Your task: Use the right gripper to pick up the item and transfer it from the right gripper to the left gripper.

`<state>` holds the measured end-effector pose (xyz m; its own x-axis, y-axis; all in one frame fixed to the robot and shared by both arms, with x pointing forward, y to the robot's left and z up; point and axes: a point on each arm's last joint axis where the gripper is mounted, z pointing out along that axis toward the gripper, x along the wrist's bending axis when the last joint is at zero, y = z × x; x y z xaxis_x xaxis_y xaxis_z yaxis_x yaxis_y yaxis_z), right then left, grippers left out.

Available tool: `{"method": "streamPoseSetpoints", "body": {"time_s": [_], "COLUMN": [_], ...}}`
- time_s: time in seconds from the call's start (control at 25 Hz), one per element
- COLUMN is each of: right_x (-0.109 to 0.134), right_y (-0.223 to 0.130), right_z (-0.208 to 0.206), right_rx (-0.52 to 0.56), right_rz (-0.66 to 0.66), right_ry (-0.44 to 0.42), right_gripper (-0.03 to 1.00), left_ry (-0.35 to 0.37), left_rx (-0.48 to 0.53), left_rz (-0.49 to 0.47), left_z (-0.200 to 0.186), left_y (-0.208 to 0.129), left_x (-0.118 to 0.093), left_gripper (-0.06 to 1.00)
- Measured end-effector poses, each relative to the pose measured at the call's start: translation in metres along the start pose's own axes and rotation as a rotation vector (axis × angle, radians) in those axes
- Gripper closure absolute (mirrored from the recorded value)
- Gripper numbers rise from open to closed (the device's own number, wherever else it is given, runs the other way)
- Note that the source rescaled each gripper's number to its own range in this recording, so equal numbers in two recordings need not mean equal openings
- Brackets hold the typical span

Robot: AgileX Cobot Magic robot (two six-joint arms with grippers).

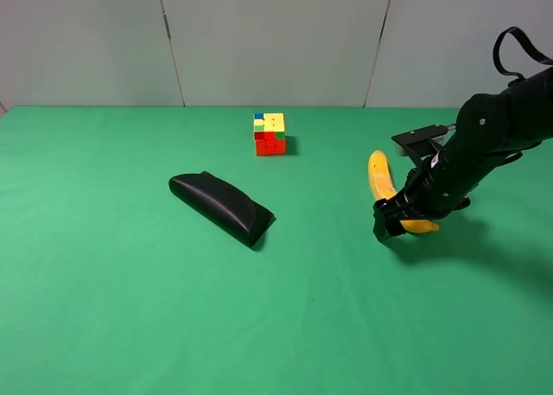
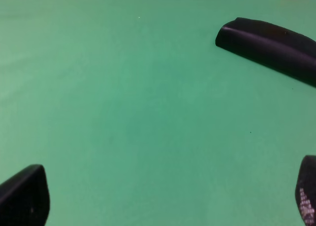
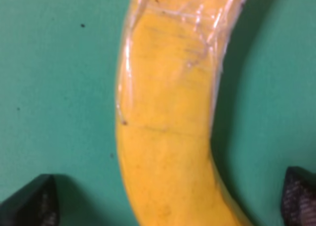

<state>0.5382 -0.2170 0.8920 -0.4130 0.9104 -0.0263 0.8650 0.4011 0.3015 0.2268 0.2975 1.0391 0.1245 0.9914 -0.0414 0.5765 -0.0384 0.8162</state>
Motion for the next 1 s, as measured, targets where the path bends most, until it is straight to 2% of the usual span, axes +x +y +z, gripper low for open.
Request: {"method": "streamPoseSetpoints", "body": {"time_s": [0.16, 0.24, 0.28, 0.32, 1.0], "right_x": [-0.0001, -0.0003, -0.0004, -0.0005, -0.0008], "right_y": [-0.0001, -0.0002, -0.0002, -0.0003, 0.0000], "right_z": [0.0002, 0.0006, 0.0006, 0.0006, -0.0056], "right_rx": [0.000, 0.002, 0.002, 0.002, 0.001], "right_rz": [-0.004, -0.010, -0.012, -0.014, -0.031], "right_ry": [-0.001, -0.004, -0.004, -0.005, -0.011], "right_gripper": [0.52, 0.79, 0.90, 0.97, 0.97], "left_ry": [0.000, 0.000, 0.000, 0.000, 0.000], "left_rx": [0.000, 0.000, 0.000, 0.000, 0.000], "left_rz": [0.000, 0.000, 0.000, 0.000, 0.000], "left_z": [0.0000, 0.0000, 0.0000, 0.0000, 0.0000], "left_y": [0.0000, 0.0000, 0.0000, 0.0000, 0.0000], "left_x": [0.0000, 0.0000, 0.0000, 0.0000, 0.0000], "left_gripper": [-0.06, -0.06, -0.06, -0.06, -0.06]}}
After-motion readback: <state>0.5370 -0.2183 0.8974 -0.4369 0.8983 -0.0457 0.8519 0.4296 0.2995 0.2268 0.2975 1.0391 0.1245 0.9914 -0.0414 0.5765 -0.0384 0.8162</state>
